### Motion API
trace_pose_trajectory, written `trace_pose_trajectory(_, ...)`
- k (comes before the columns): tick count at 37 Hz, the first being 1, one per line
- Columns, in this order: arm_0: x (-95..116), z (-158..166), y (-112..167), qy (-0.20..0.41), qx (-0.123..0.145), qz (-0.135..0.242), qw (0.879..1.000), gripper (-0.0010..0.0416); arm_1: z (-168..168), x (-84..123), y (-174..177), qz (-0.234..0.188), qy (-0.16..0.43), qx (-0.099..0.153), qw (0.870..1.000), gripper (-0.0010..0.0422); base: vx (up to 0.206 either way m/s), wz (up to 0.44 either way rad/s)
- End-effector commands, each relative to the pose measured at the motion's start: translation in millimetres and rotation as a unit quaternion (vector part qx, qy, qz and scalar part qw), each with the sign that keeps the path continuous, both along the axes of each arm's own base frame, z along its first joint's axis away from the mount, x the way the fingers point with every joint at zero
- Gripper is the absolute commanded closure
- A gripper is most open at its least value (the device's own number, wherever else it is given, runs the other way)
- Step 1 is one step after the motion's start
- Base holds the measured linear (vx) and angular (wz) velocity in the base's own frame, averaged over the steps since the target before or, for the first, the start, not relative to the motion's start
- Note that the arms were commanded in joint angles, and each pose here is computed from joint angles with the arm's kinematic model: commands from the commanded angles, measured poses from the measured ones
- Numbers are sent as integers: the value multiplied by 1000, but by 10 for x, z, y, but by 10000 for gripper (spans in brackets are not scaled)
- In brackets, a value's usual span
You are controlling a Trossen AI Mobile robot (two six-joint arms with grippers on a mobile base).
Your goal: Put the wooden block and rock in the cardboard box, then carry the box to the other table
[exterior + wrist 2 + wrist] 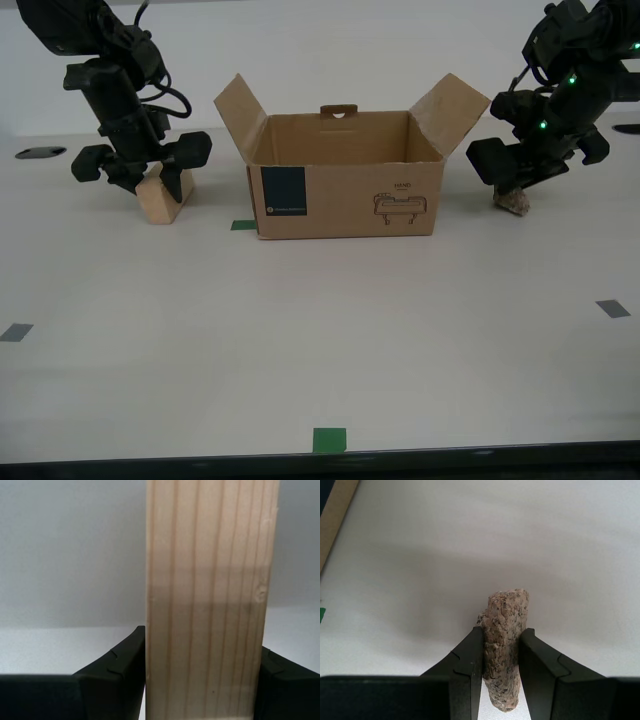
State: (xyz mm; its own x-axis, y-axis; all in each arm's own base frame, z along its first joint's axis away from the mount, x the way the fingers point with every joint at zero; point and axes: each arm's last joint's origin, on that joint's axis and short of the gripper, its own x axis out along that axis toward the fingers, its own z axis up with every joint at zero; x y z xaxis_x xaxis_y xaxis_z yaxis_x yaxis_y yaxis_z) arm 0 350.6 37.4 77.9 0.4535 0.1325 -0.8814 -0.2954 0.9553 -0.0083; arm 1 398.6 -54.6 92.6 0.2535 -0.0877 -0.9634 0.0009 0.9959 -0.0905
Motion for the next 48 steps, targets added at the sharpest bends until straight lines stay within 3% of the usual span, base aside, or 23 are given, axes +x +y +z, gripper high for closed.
trace_pose_trajectory(1,-15,-23,4,7,-1,2,1000,402,4,6,-2,1,-2,0,1000,412,0,0)
trace_pose_trajectory(10,-15,-23,5,7,-2,3,1000,369,13,15,-3,0,-4,0,1000,412,0,0)
trace_pose_trajectory(33,-14,-22,7,7,-1,2,1000,116,13,15,-3,0,-4,0,1000,413,0,0)
trace_pose_trajectory(40,-10,-20,7,4,-2,4,1000,107,13,15,-3,0,-4,0,1000,412,0,0)
trace_pose_trajectory(48,-7,-72,9,10,-2,4,1000,151,12,14,-5,0,-3,0,1000,412,0,0)
